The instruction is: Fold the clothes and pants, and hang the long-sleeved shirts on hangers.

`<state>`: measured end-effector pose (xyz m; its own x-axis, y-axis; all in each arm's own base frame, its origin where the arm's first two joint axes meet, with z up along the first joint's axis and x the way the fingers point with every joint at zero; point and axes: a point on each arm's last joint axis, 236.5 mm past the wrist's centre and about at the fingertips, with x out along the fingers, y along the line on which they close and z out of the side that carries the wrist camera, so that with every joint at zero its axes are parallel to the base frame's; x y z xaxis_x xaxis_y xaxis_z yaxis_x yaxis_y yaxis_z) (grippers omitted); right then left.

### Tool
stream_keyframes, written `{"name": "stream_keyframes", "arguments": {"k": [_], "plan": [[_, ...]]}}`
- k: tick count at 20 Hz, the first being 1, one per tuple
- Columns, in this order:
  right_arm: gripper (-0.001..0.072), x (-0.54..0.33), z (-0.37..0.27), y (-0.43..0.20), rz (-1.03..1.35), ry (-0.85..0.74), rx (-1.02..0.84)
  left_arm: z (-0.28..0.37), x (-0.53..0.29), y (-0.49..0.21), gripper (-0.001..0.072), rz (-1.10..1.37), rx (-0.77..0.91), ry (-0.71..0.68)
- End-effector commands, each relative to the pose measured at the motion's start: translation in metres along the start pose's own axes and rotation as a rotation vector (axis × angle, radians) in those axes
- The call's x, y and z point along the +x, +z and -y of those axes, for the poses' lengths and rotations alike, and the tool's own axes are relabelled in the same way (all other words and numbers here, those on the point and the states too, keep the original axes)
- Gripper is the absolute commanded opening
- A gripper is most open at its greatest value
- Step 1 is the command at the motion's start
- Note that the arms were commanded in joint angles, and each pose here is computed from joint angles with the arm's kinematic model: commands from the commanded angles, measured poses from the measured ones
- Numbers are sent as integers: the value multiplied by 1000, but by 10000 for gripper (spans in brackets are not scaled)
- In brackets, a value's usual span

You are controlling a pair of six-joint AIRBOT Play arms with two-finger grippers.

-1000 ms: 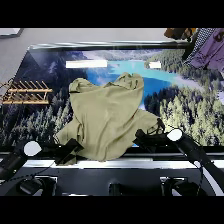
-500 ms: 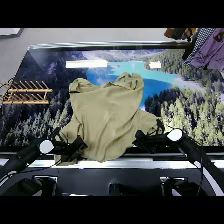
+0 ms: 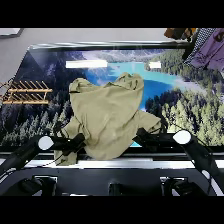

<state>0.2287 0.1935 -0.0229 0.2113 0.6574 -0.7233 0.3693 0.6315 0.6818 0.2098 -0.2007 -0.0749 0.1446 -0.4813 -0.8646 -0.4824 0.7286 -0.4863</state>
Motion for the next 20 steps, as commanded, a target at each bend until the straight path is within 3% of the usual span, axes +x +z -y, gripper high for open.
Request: {"name": "stream_keyframes", "arguments": {"k": [1,6,10,13,20], "plan": [[22,-31,-11,-18,-5,-17,-53,5,-35,-16,17,-49,186,29],[21,-95,21,-102,-77,-131,-21,-38,-92,-76,17,-151,305,157],[21,-119,17,-124,7,-53,130,-13,-102,-98,16,-154,338,72],[21,-108,3,-92,62,-19,190,25,-97,-76,16,-106,364,22],[22,-42,-12,29,154,-93,254,73,-59,28,16,-135,327,63]]}}
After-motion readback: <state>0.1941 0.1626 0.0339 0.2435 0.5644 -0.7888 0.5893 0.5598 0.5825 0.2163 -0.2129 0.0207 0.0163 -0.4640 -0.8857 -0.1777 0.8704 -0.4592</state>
